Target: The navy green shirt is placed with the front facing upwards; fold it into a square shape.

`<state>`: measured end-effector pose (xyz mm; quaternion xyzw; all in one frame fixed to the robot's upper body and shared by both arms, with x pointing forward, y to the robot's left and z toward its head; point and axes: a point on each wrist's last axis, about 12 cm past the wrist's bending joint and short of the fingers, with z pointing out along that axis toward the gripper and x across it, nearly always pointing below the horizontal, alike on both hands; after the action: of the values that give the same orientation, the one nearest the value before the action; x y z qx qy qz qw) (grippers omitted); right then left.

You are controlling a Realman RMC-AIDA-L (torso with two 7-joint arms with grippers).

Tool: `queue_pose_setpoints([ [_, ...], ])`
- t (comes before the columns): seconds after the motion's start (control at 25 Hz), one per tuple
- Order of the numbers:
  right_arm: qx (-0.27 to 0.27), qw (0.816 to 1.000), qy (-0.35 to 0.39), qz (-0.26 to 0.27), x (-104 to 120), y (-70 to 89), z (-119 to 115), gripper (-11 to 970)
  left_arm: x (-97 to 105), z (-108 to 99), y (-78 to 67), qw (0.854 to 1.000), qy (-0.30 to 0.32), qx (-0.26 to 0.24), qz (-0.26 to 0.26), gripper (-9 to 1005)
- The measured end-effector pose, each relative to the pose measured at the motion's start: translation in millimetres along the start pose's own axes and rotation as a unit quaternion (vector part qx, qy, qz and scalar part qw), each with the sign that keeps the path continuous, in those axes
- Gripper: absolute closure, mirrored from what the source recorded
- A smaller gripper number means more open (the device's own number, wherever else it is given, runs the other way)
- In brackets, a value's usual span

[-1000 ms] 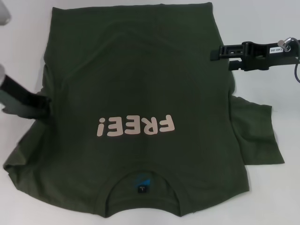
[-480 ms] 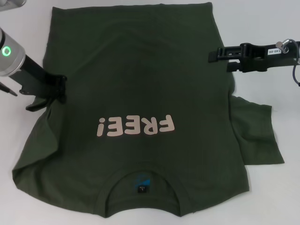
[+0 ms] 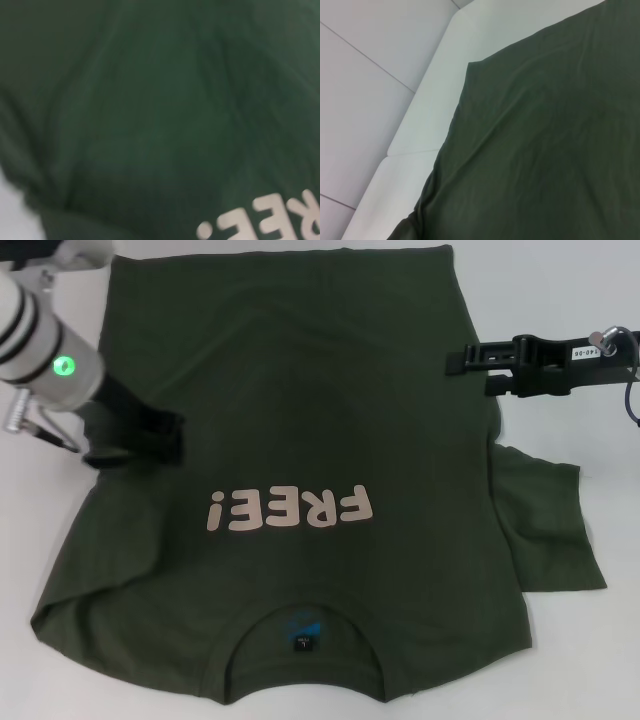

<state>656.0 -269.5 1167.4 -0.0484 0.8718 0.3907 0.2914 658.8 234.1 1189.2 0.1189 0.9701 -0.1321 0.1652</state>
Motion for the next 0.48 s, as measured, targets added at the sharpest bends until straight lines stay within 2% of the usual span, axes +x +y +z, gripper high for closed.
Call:
queue_pose_setpoints([
  [0.16,0.001,1.0,-0.001,0.001,1,-1.0,0,65,-3,7,-18.7,0.997,-0.035,0.039,0.05,816],
  [0.24,0.002,1.0,-0.001,0.002,1,-1.7,-1,66,-4,7,-21.8,0.995,-0.052,0.058,0.061,803],
  [0.32,0.003,1.0,-0.002,0.003,2,-2.4,-1,66,-4,6,-15.0,0.996,-0.061,0.052,0.046,761],
  [0.48,0.004,1.0,-0.001,0.001,2,-3.9,-3,68,8,0,9.4,0.996,-0.075,0.048,-0.001,678],
])
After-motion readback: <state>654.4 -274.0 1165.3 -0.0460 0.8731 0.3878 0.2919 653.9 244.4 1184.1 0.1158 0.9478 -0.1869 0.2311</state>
